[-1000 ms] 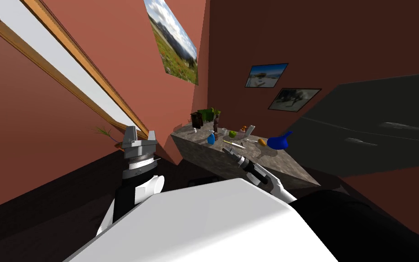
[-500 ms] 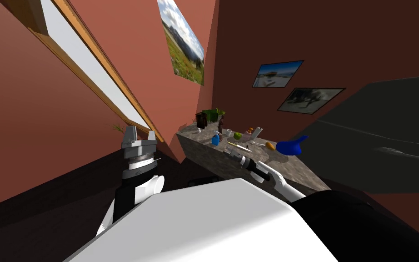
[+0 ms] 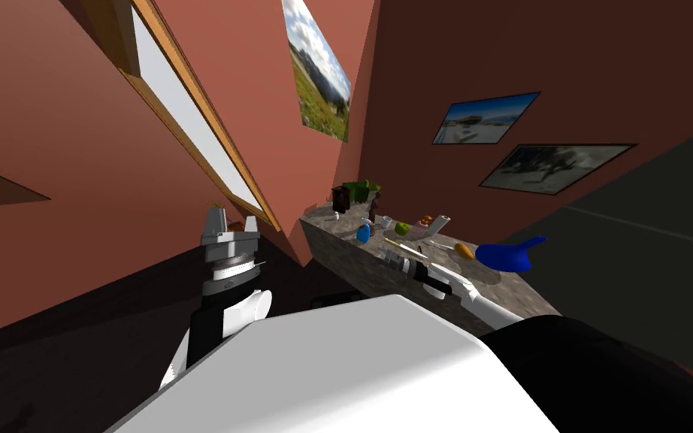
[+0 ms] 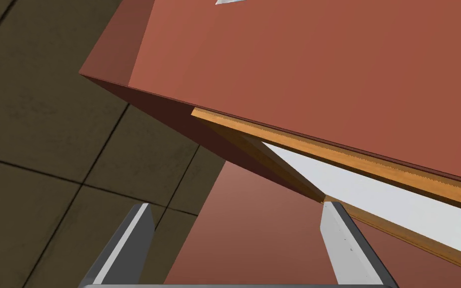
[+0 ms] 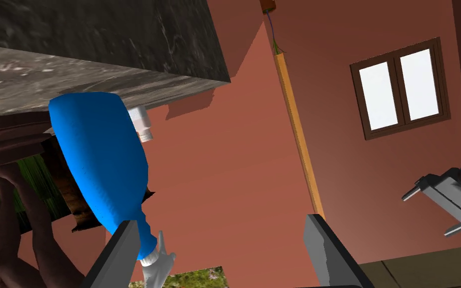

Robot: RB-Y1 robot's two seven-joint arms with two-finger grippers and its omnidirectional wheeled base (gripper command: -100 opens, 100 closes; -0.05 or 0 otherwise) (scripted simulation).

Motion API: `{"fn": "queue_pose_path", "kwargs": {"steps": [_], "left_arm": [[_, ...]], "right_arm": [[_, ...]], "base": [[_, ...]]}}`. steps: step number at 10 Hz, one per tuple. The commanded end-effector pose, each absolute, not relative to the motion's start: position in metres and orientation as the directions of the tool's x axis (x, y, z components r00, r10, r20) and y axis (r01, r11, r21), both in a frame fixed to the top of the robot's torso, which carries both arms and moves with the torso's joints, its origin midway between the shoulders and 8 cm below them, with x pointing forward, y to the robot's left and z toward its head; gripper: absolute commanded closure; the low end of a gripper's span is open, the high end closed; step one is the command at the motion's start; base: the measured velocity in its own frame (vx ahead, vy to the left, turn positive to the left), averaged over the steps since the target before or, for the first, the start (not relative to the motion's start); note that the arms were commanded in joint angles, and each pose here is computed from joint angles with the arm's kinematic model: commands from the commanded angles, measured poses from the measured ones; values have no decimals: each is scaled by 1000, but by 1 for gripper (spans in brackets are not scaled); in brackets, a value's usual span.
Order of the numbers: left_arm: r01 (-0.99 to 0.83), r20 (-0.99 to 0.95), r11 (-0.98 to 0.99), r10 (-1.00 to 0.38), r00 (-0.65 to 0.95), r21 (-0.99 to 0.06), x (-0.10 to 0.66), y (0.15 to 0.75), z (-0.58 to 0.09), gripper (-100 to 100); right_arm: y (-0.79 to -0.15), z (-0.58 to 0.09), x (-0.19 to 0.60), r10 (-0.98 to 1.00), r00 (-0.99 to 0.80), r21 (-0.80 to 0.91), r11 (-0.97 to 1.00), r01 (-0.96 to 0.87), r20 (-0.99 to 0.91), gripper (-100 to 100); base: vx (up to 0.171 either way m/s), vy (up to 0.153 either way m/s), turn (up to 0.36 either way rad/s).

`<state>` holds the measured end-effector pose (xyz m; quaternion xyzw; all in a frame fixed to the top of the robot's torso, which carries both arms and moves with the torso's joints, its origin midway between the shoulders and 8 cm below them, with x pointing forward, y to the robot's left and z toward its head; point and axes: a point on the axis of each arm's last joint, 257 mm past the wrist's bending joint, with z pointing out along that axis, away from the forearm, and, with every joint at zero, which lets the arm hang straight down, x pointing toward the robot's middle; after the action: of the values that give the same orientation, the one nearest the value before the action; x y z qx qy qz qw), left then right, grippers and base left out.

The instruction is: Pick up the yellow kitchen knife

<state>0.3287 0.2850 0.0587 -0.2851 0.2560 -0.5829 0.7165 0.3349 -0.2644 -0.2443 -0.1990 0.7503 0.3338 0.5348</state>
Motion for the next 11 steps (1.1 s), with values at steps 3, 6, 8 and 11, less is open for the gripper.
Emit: {"fn": "queue_pose_path", "kwargs": {"steps": [3, 6, 8, 11], "left_arm": [[689, -35, 158, -981, 189, -707, 329, 285, 59, 0], [689, -35, 158, -981, 189, -707, 329, 285, 59, 0], [689, -35, 158, -981, 189, -707, 329, 285, 59, 0], [689, -35, 158, -981, 189, -707, 329, 285, 59, 0]], "right_arm": [[-292, -262, 331, -81, -382, 218, 705, -675, -920, -100], [-329, -286, 324, -223, -422, 151, 709, -689, -879, -100], [-353, -295, 320, -303, -440, 110, 707, -698, -845, -100], [-392, -308, 309, -424, -469, 54, 695, -717, -775, -100]], "base": [[20, -5, 137], [14, -16, 164], [7, -26, 169], [7, -46, 211]]}}
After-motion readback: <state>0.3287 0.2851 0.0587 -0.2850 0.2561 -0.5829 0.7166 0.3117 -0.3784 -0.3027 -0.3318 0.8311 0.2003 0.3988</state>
